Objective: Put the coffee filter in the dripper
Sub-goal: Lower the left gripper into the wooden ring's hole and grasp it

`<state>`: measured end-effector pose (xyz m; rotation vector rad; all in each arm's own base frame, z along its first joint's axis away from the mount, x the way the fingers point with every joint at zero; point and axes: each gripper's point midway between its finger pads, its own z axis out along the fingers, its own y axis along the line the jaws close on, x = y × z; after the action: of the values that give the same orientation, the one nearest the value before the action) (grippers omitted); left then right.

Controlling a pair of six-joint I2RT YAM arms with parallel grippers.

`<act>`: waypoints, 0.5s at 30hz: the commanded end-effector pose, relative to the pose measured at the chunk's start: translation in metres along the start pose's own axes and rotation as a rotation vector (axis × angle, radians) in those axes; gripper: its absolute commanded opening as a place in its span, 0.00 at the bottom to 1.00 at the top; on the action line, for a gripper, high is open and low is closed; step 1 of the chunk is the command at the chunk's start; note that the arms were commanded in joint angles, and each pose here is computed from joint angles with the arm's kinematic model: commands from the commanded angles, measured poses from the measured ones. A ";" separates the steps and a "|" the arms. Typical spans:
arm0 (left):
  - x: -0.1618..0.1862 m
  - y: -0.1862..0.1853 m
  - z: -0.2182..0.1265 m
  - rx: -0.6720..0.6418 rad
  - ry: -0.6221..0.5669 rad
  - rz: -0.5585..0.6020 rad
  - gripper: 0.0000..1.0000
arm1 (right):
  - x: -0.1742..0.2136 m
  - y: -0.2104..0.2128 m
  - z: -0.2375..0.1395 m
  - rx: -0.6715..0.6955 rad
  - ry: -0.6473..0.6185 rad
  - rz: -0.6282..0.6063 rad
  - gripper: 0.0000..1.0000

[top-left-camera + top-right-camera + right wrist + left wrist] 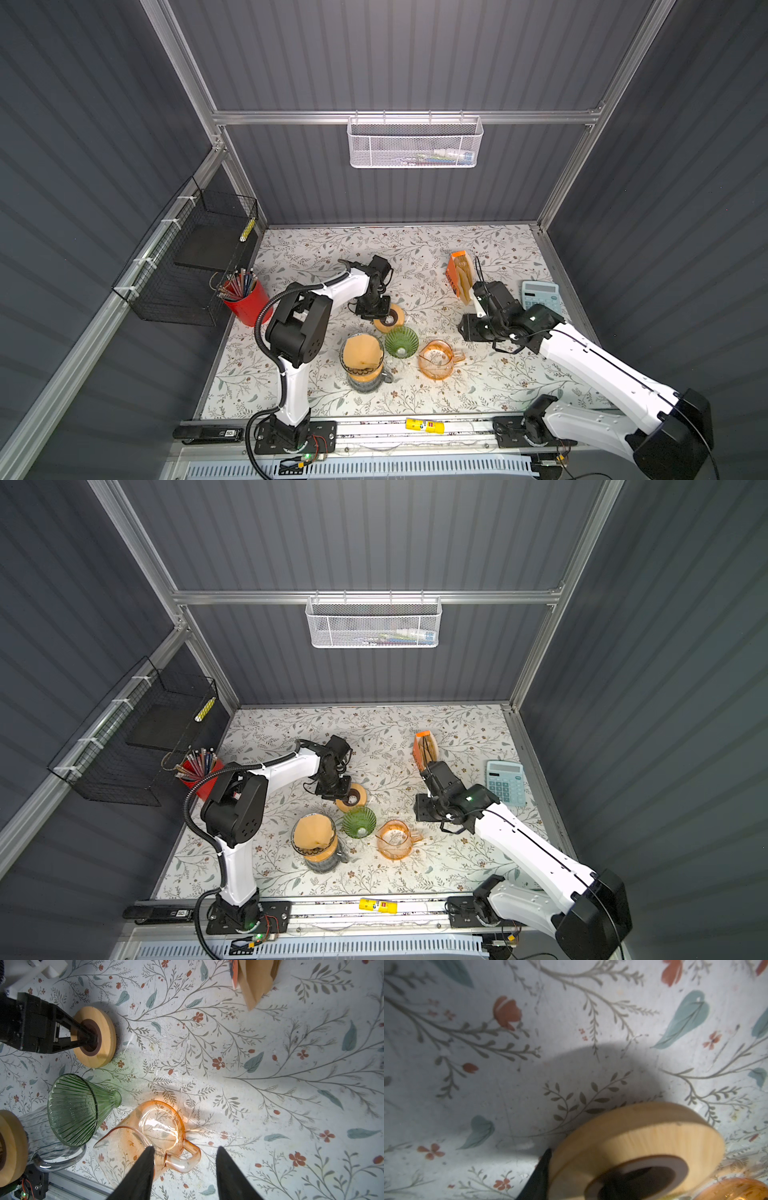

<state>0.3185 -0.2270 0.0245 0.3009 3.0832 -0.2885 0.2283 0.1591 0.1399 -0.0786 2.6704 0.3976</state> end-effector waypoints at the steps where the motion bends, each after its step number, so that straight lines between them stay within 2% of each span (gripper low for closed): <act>1: 0.005 0.001 0.003 -0.024 0.026 0.021 0.36 | 0.001 -0.002 0.000 0.000 0.001 0.009 0.50; 15: -0.021 -0.015 -0.031 0.023 -0.087 0.007 0.29 | -0.003 0.000 -0.005 -0.009 -0.018 0.013 0.50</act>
<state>0.3296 -0.2339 0.0357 0.2995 3.0429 -0.3004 0.2282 0.1589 0.1414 -0.0774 2.6655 0.4010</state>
